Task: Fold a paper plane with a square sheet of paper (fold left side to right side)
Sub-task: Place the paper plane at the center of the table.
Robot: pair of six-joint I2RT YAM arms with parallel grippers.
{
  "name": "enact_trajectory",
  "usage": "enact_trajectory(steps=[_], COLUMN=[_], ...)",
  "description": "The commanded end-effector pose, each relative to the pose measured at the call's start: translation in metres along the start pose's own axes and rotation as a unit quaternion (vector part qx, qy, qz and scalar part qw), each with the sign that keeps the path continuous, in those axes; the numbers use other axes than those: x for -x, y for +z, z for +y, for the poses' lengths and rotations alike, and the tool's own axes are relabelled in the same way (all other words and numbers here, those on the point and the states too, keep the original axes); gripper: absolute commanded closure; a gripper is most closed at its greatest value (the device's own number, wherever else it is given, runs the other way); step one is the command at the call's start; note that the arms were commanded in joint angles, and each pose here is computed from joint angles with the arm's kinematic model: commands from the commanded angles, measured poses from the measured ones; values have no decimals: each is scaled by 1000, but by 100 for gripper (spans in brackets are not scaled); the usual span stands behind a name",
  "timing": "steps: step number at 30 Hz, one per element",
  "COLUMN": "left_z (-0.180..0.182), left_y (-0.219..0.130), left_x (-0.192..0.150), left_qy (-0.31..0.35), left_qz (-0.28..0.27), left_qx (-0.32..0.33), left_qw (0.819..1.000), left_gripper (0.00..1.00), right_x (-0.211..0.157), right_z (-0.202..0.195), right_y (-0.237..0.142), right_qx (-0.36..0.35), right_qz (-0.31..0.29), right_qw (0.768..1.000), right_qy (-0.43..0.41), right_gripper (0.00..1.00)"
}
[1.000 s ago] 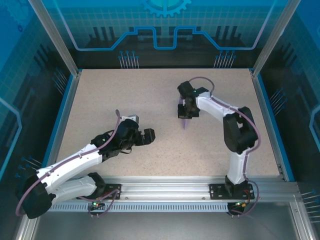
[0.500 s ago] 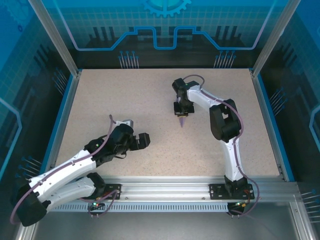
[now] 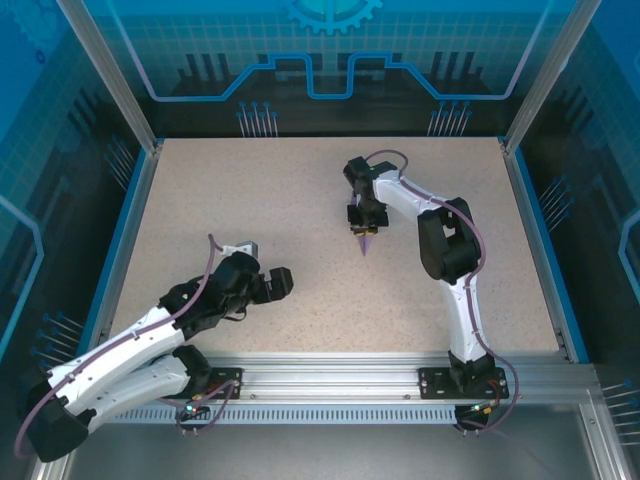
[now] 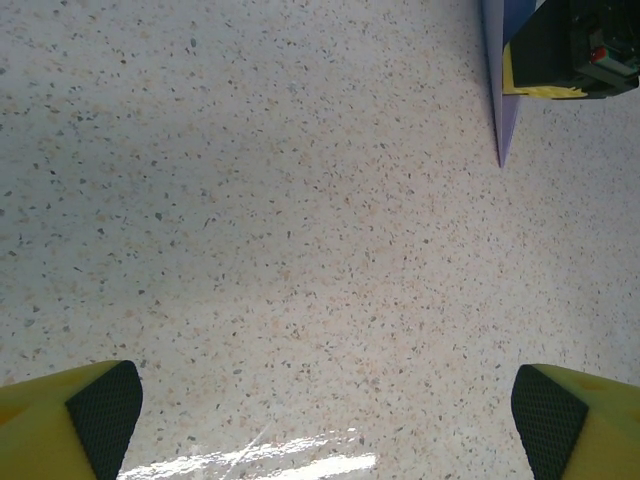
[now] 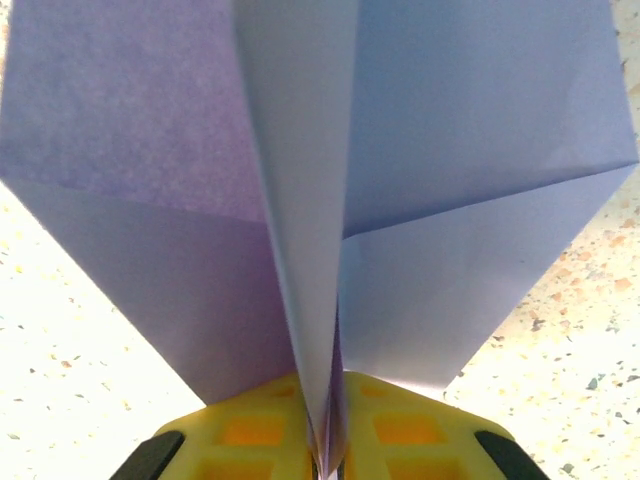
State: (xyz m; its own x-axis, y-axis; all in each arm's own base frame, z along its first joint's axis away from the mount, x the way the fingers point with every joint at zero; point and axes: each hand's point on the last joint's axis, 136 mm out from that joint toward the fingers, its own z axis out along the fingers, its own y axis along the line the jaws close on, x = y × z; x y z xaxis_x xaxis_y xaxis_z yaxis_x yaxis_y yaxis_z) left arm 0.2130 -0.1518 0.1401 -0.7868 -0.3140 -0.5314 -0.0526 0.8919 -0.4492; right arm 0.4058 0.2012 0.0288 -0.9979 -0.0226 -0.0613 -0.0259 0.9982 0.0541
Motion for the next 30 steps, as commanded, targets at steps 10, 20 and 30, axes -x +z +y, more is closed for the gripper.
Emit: enact_trajectory(steps=[10, 20, 30], left_z=[6, 4, 22], left_y=[-7, -19, -25], left_x=[4, 16, 69], left_qy=[1, -18, -59], left_qz=[-12, -22, -65], left_qx=[5, -15, -20], left_qw=[1000, 999, 996], left_gripper=[1, 1, 1], right_x=[-8, -31, -63], right_z=[1, -7, -70], right_y=[-32, -86, -148], right_qx=[-15, -25, -17], right_qz=[-10, -51, -186], right_qw=[1000, 998, 982], right_qy=[-6, -17, -19], right_gripper=[70, 54, 25])
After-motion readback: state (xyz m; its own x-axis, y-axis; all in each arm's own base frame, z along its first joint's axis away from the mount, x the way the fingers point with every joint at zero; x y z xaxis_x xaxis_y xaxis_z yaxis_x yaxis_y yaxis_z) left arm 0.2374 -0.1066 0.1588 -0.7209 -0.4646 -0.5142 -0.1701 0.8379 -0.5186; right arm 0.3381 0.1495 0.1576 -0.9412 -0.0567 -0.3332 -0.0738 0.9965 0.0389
